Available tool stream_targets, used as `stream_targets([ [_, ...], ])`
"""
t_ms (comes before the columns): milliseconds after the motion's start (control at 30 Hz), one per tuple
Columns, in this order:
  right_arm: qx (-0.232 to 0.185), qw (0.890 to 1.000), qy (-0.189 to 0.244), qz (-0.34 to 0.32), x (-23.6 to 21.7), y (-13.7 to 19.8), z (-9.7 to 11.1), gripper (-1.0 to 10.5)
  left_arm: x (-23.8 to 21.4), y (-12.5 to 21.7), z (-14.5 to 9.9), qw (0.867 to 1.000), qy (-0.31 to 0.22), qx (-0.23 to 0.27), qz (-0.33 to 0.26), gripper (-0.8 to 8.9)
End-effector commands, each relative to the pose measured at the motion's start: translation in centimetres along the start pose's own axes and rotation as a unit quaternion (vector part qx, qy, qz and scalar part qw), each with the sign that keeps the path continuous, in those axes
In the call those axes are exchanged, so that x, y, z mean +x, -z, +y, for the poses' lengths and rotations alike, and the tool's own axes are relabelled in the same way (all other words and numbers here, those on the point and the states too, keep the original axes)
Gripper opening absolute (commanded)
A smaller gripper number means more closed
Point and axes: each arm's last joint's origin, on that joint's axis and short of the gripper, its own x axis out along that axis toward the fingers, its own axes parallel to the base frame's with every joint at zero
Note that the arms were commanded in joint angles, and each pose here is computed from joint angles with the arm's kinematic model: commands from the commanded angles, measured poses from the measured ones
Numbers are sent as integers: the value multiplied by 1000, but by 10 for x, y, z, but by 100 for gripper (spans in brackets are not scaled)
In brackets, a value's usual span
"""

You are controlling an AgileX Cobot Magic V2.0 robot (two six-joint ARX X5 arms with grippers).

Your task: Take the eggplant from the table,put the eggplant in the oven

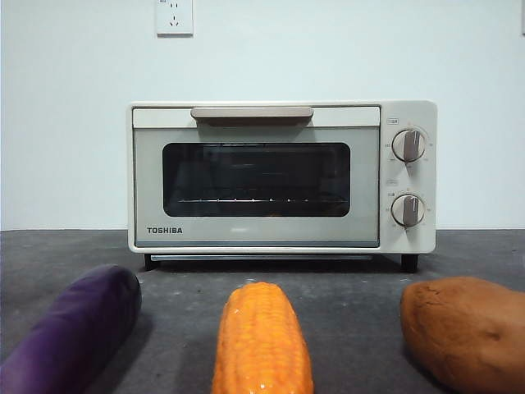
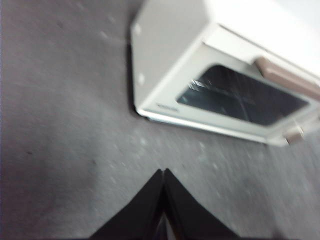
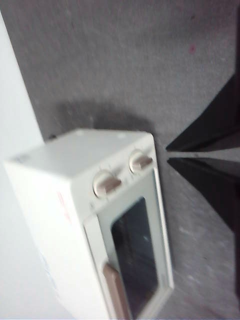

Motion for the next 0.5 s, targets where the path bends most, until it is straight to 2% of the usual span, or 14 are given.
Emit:
stream_targets([
  [33, -28, 999, -13, 21, -1, -13, 6, 5, 2, -17, -8, 999, 24, 35, 28, 6],
  [167, -46, 997, -18, 59, 1, -23, 10, 5, 9, -33, -14, 995, 55, 44, 68, 6],
  [333, -48, 995, -30, 83, 4, -29, 12, 14, 14, -40, -16, 994, 66, 42, 79, 16],
  [400, -46, 994, -34, 90, 5, -28, 12, 65, 14, -40, -16, 994, 65, 41, 80, 60],
  [500, -41, 994, -31, 98, 7, -27, 11, 211, 14, -40, -16, 994, 65, 41, 80, 212],
])
